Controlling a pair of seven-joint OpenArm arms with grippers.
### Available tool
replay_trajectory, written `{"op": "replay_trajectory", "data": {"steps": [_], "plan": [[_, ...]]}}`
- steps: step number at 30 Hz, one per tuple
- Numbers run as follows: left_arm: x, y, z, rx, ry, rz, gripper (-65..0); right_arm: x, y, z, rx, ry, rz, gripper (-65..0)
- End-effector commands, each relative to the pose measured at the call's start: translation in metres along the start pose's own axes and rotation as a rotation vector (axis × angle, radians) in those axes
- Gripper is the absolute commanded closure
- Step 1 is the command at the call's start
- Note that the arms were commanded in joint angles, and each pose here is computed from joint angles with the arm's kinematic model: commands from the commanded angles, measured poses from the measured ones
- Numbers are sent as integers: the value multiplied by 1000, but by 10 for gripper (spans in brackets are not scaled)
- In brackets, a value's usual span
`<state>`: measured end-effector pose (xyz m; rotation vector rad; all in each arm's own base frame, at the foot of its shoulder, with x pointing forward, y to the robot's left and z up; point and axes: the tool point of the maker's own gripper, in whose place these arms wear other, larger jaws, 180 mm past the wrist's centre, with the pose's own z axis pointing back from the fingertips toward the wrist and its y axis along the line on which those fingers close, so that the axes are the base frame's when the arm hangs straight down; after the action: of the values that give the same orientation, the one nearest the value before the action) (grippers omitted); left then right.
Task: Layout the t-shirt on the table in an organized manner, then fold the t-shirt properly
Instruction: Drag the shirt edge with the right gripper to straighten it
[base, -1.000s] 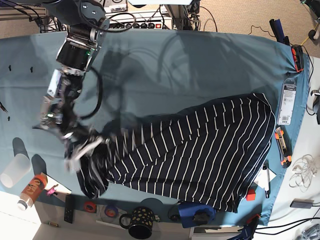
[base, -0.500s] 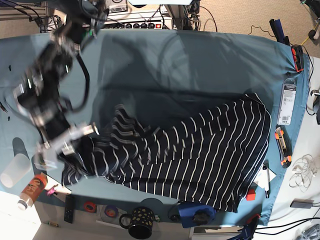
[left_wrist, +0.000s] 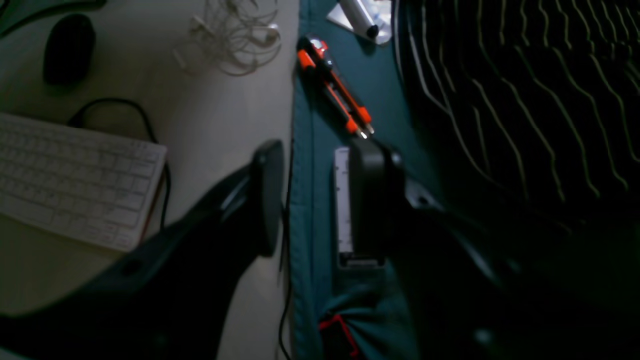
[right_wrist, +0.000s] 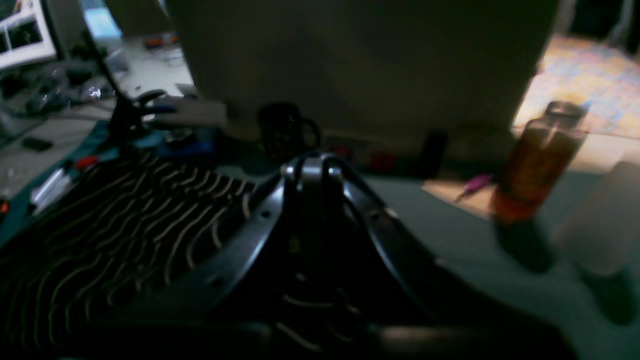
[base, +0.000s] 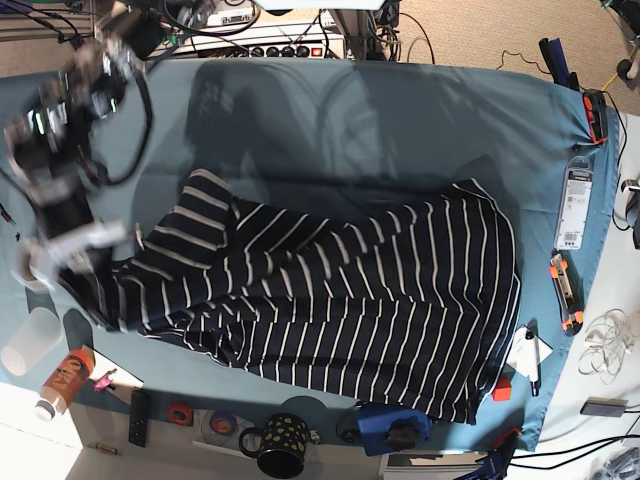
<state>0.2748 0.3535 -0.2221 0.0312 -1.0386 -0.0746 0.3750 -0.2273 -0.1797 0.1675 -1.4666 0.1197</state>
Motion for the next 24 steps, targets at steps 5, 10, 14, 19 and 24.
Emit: {"op": "replay_trajectory", "data": {"steps": [5,10,14,19,24], "plan": [[16,3,4,6,-49,-24,-217,-42,9,-89,59,122,-15,0],[16,3,4,6,-48,-25,-217,-90,39,-142,142,337,-41,0],[16,3,4,5,-49,-25,-217,-95,72,-144,292,441,27,-168],[16,3,4,6,-48,-24,-217,-47,88,-140,370,370,-30,-227],[16,3,4,6,-48,-24,-217,31,71,-105,373,207,-47,-227]]}}
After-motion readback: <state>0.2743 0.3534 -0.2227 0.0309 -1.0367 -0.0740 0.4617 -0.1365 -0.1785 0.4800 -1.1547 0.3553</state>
